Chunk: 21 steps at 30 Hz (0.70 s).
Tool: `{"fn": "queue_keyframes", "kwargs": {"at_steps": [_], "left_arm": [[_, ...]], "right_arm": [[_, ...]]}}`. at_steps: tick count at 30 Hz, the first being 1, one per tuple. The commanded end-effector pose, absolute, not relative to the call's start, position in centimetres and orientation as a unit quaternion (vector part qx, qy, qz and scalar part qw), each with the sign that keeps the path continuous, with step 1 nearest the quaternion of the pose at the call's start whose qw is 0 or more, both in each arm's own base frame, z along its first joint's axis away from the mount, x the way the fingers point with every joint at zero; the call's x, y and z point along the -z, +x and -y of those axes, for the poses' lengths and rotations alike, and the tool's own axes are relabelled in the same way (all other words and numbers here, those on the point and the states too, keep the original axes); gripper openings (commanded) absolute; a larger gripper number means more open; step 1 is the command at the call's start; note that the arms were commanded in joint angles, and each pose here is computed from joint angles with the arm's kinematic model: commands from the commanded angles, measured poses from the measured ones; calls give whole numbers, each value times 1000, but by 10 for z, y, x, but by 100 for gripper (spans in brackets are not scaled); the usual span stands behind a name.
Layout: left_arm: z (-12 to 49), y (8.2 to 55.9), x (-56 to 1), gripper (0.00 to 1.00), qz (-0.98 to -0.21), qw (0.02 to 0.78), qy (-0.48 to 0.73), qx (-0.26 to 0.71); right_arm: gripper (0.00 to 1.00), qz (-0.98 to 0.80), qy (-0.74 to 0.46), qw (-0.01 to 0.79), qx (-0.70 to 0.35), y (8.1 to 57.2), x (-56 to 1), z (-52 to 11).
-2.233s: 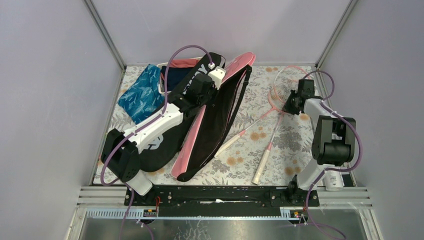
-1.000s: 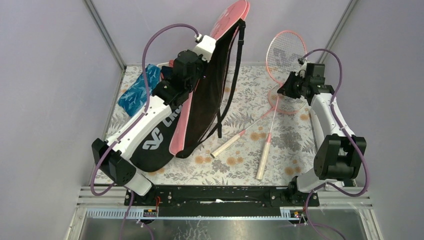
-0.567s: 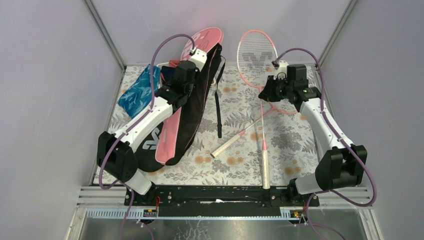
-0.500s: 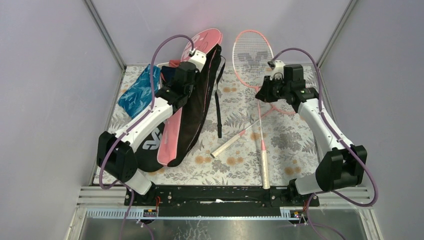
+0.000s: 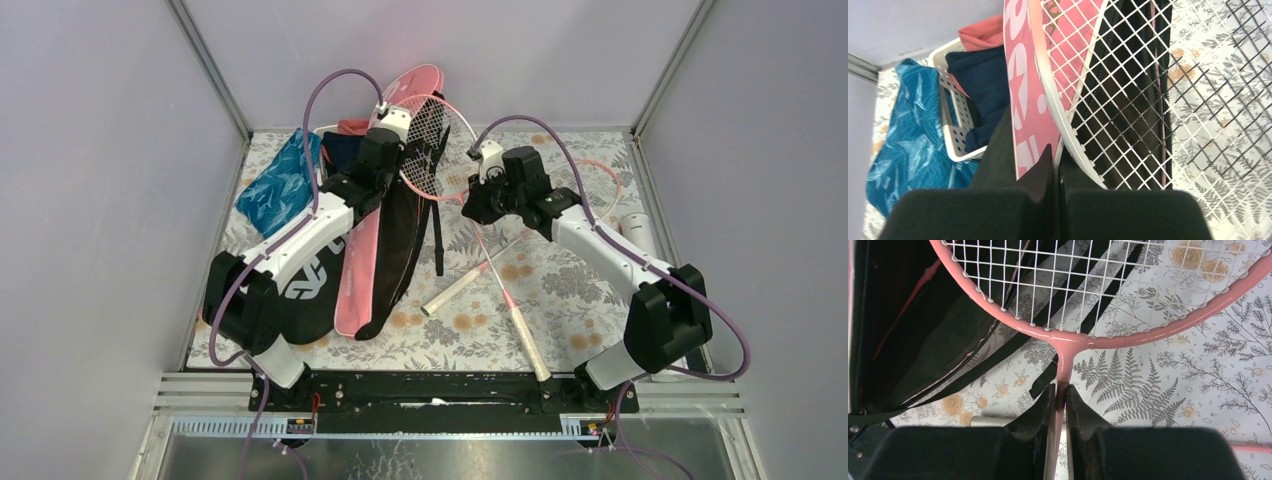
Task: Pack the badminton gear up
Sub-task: Place the racket in the racket bag.
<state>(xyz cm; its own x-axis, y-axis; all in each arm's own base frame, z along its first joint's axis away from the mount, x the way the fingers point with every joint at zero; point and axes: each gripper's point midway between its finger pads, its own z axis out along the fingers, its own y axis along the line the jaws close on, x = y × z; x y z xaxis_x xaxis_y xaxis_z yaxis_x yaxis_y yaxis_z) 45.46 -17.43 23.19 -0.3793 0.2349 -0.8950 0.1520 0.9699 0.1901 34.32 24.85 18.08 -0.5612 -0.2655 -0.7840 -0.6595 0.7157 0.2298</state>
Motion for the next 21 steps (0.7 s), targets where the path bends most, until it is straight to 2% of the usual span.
{"fn": "queue_keyframes", "kwargs": {"at_steps": [1,9,21], "left_arm": [[189,470,-255,0,-813,578,61,19],[163,480,-266,0,-809,587,4,32],[96,454,-317,0,-769,638,-19,-23]], "right_arm": [[0,-894,-292,251,-230,290,-116,-234],[0,-885,-302,298,-193,304,-128,-224],[0,-845,-300,380,-226,339,-225,-237]]}}
